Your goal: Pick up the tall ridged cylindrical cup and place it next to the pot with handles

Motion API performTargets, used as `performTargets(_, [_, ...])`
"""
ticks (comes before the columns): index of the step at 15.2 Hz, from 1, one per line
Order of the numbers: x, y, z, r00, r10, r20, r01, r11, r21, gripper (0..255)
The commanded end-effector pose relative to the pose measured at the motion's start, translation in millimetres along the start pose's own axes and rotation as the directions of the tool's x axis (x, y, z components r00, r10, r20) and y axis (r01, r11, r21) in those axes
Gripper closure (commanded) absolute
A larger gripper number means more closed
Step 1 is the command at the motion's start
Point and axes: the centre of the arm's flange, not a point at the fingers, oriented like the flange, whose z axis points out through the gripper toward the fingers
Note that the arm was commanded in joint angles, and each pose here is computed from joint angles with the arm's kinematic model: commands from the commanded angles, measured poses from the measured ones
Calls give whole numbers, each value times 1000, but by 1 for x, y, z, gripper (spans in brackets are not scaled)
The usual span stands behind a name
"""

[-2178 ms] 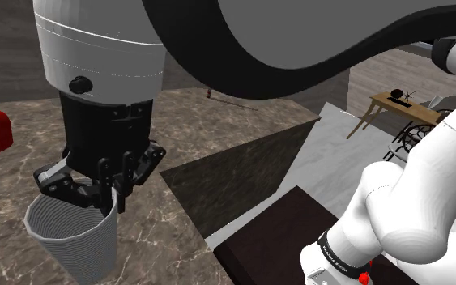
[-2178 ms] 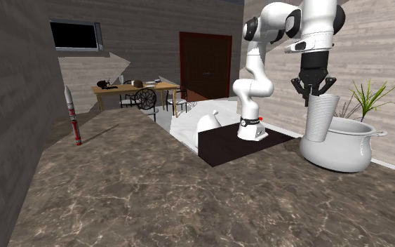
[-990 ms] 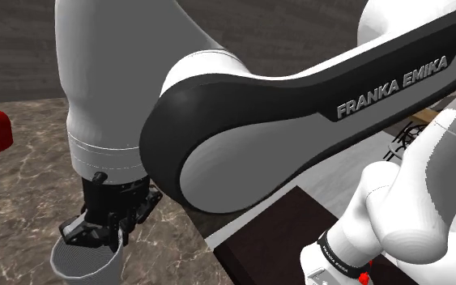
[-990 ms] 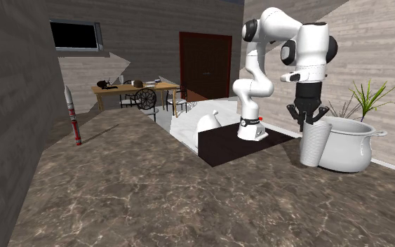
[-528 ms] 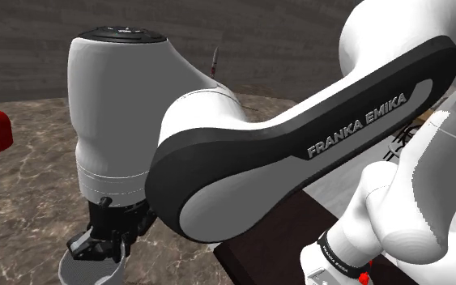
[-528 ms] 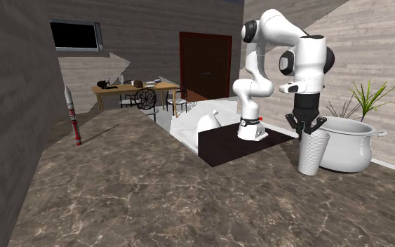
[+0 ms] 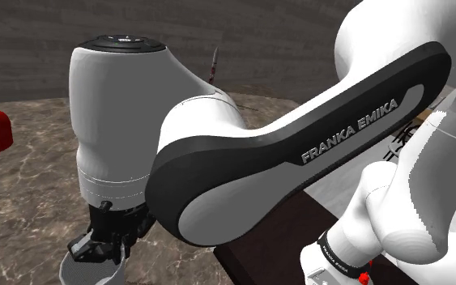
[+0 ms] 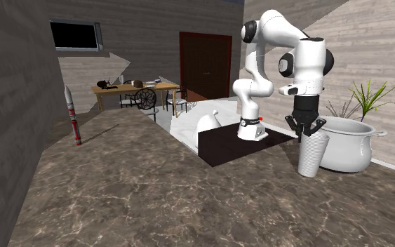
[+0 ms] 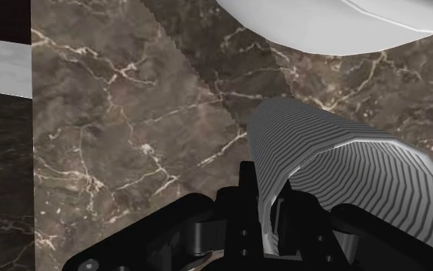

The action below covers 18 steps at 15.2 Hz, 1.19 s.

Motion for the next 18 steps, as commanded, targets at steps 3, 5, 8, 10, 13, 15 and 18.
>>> performTargets(3, [0,0,0,1000,0,0,0,1000,0,0])
performTargets(5, [0,0,0,1000,0,0,0,1000,0,0])
performTargets(8, [0,0,-26,1000,0,0,0,1000,0,0])
performTargets(10, [0,0,-50,1000,0,0,0,1000,0,0])
performTargets(13, [0,0,-50,1000,0,0,0,1000,0,0])
performTargets(15, [0,0,-50,1000,0,0,0,1000,0,0])
performTargets(18, [0,0,-50,1000,0,0,0,1000,0,0])
